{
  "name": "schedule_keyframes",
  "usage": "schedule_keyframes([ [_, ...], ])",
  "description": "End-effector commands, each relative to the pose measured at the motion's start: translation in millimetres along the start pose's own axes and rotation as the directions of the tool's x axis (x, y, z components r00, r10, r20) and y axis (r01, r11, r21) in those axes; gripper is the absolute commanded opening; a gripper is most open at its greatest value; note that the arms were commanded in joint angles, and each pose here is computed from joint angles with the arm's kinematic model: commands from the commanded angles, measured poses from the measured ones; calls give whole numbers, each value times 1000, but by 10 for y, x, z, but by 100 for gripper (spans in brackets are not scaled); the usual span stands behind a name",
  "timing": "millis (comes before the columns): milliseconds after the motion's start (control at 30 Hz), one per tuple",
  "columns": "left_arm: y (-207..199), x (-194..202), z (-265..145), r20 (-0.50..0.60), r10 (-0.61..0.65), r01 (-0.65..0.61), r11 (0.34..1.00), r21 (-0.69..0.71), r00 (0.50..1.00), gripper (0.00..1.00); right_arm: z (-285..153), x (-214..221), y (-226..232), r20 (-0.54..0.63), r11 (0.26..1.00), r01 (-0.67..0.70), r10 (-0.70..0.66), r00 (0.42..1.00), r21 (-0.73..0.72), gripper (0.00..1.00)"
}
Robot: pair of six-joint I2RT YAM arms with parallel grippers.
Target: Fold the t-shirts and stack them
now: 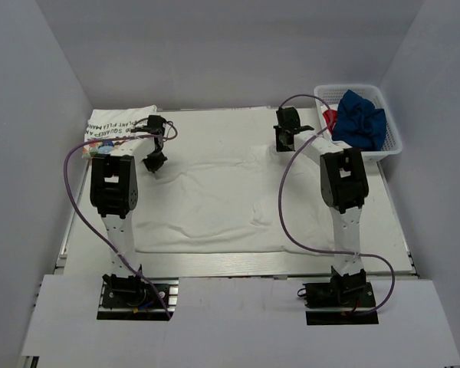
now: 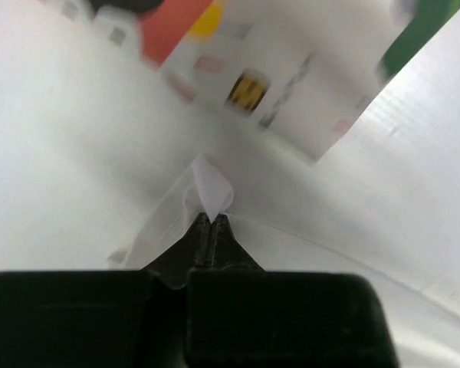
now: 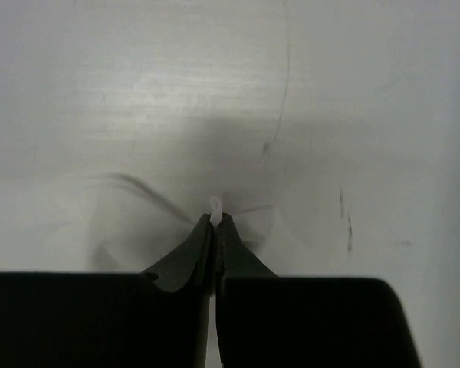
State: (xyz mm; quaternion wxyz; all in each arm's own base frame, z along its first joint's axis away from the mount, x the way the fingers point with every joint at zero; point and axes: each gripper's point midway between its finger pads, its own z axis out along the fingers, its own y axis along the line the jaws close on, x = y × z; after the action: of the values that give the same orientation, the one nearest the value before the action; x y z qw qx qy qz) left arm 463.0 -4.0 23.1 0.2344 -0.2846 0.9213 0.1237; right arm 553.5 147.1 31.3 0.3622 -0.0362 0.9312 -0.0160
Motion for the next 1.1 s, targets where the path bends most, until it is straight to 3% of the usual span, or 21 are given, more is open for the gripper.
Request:
schedule_keyframes([
  [0, 85, -127, -456, 50, -17, 14, 999, 52, 999, 0, -667, -229, -16, 106, 997, 72, -70, 992, -10, 0],
  [300, 286, 94, -848, 100, -30, 15, 990, 143, 995, 0, -1655, 74, -273, 205, 999, 48, -50, 977, 14, 0],
  [667, 574, 458, -1236, 133, -154, 117, 960, 253, 979, 0, -2381, 628, -573, 229, 999, -27, 18, 973, 34, 0],
  [1067, 913, 849, -1149, 98, -207, 187, 965, 182, 974, 0, -2548, 1374, -666, 127, 997, -81, 79, 989, 5, 0],
])
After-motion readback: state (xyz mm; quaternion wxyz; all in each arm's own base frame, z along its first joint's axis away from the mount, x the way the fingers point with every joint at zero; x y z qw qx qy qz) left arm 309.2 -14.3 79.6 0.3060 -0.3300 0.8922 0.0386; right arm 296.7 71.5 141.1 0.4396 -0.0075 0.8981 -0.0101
